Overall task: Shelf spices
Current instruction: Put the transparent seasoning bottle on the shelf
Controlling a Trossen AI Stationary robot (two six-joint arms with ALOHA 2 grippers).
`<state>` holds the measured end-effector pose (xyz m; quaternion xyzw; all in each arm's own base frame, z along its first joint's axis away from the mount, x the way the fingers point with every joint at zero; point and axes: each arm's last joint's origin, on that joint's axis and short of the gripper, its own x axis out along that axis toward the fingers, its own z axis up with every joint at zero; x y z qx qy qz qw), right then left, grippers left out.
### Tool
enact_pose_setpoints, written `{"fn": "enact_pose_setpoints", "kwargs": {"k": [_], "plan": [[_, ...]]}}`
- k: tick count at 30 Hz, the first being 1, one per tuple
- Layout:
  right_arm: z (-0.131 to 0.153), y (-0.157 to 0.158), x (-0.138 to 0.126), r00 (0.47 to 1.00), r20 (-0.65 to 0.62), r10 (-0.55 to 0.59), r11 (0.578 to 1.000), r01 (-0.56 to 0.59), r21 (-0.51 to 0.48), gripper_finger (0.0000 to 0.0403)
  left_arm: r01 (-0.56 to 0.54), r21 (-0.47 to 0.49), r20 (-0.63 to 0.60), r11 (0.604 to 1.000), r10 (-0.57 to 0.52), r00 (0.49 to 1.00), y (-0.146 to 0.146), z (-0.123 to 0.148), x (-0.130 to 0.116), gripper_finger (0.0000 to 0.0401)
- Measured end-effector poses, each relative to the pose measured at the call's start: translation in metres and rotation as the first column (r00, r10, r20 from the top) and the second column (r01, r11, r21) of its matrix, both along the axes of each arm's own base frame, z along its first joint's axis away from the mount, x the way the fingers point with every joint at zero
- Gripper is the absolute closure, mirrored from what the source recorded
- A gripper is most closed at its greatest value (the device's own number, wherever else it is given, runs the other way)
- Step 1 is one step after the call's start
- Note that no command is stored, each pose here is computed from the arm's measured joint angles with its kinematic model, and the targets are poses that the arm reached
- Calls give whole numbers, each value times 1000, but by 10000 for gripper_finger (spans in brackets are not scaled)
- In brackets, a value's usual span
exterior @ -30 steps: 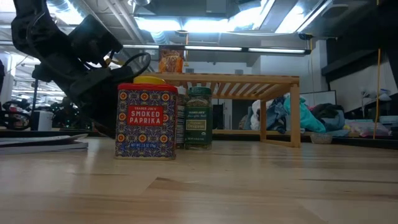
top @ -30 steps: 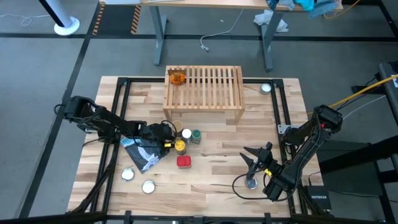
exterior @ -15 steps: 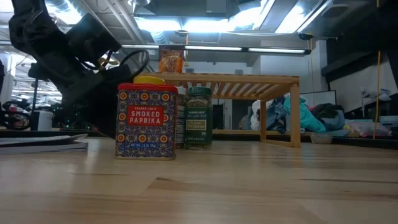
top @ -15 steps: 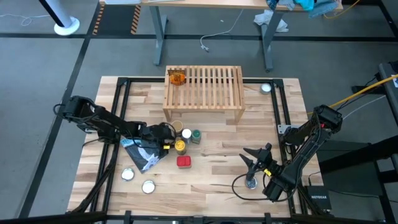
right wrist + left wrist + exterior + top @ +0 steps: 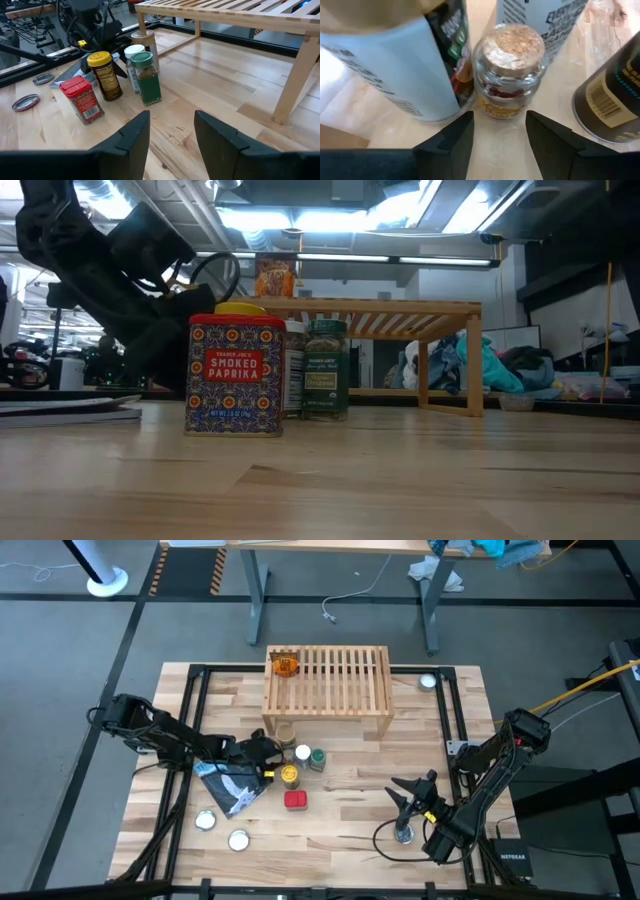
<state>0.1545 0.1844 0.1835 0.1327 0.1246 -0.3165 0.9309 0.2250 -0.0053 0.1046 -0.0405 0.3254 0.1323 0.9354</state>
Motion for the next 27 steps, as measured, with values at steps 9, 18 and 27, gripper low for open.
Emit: {"fn": "enact_pose_setpoints", "kwargs": {"k": [9, 18, 27], "plan": [[0, 0, 0, 1000, -1, -1, 1000, 1, -2, 242, 29, -39, 11, 999, -28, 1000, -13, 0, -1, 255], [0, -1, -1, 1000, -30, -2, 1000, 2, -10, 242, 10, -19, 12, 1000, -10, 1000, -14, 0, -1, 267], [-4, 1, -1, 994, -110, -11, 997, 19, 75, 242, 8, -22, 14, 1000, -8, 1000, -14, 0, -1, 270]]}}
